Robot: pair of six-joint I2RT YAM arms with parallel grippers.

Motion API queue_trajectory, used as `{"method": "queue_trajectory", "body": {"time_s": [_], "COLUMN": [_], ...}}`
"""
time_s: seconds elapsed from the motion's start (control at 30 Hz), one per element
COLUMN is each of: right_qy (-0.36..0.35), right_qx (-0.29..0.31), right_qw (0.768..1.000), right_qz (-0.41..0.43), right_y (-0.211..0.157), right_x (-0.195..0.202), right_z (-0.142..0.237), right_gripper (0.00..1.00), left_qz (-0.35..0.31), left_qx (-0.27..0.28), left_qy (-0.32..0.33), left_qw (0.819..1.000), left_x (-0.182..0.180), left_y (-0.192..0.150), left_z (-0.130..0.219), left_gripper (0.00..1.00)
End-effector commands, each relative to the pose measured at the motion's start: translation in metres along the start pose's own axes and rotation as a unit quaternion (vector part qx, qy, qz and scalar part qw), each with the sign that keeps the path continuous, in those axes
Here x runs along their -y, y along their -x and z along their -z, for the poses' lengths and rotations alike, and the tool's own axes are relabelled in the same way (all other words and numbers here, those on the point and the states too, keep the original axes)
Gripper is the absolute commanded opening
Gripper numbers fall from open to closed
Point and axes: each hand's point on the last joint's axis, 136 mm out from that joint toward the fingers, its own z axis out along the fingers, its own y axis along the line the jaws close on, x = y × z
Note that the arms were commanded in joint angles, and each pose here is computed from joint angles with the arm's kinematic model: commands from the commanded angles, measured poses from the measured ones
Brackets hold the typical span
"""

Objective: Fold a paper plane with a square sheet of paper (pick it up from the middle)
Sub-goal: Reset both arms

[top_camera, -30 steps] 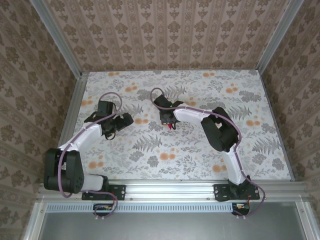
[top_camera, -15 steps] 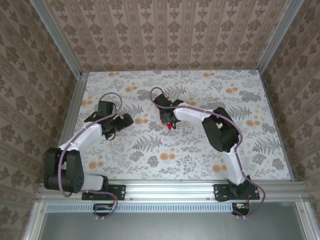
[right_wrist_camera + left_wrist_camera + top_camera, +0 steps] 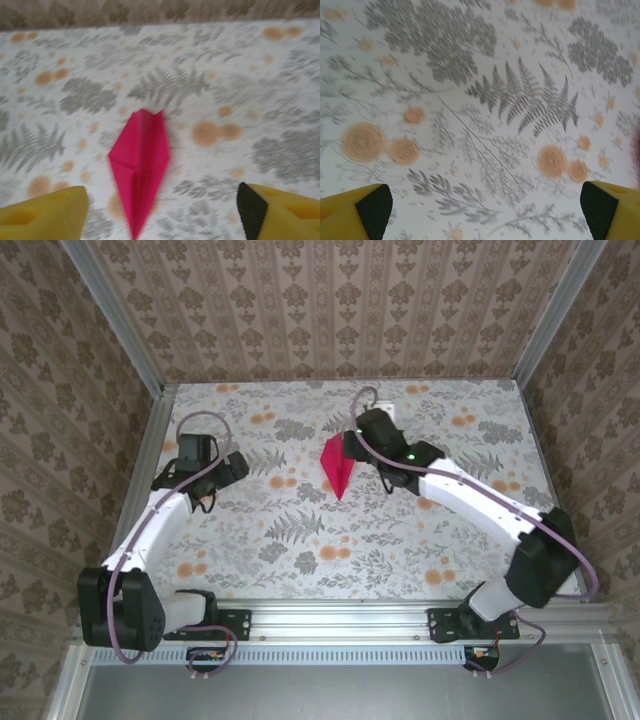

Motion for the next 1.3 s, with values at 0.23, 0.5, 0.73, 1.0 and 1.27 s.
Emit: {"method": "queue_trajectory", "body": {"time_s": [0.23, 0.5, 0.73, 1.0, 1.27], "right_qy": [-0.24, -0.281, -0.208, -0.126, -0.067], "right_qx": [0.112, 0.122, 0.143, 0.168, 0.174], "right_qw": [0.964, 0.951, 0.964, 0.978, 0.982], "right_qz": [0.026, -0.048, -0.08, -0.02, 0.01], "right_y": [-0.01, -0.073, -0.082, -0.069, -0.084], "right_x": [0.173, 0.246, 0.255, 0.23, 0.212], "right_z": [0.02, 0.002, -0.028, -0.054, -0.071], "right_gripper": [1.0, 1.0, 1.0, 1.0, 1.0], "left_qz": [0.008, -0.052, -0.119, -0.184, -0.215], "left_qx": [0.091, 0.174, 0.232, 0.262, 0.259], "left_qy": [0.093, 0.124, 0.077, -0.018, -0.043], "left_qw": [0.991, 0.976, 0.962, 0.947, 0.941], "left_x": [-0.067, -0.091, -0.085, -0.05, -0.038], "left_y": [0.032, 0.034, 0.035, 0.035, 0.025], "left_z": [-0.008, -0.012, -0.031, -0.047, -0.065], "left_gripper": [1.0, 1.0, 1.0, 1.0, 1.0]}}
